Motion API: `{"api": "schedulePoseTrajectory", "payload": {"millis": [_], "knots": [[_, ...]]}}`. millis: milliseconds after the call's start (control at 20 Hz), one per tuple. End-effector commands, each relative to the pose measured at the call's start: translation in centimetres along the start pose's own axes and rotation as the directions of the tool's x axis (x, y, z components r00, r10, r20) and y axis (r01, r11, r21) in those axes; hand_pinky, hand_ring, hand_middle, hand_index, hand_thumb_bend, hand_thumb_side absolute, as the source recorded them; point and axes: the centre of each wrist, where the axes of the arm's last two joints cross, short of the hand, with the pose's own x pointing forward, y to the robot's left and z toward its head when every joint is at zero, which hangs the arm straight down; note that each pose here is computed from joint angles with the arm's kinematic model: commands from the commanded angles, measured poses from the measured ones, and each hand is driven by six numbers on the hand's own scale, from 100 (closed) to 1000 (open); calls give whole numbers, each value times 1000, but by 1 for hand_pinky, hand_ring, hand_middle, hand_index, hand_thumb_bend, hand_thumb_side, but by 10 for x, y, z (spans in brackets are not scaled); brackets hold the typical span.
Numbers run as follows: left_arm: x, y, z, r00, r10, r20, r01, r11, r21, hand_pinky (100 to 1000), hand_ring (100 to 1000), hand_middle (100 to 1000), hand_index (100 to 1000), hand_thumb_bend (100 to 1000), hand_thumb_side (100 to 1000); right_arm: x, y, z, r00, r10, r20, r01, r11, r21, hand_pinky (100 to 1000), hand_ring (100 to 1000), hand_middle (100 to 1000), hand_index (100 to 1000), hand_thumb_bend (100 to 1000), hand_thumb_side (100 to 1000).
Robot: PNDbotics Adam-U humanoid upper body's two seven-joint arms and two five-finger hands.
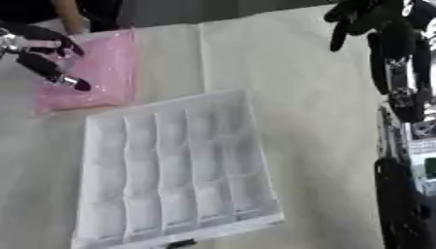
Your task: Pick up objects on the table and place them in the box.
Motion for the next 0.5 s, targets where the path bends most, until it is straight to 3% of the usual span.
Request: {"api": "schedulePoseTrajectory", "payload": {"millis": [50,500], "knots": [[-4,15,7,994,-89,58,93,994,-65,773,856,920,961,865,847,4,-6,-8,999,21,29,-21,1000,17,330,599,804,586,100,621],[4,3,-3,990,-89,109,97,993,-67,758,843,919,950,835,841,4,-6,-11,999,20,39,-21,1000,17,332,600,804,587,100,623]]}}
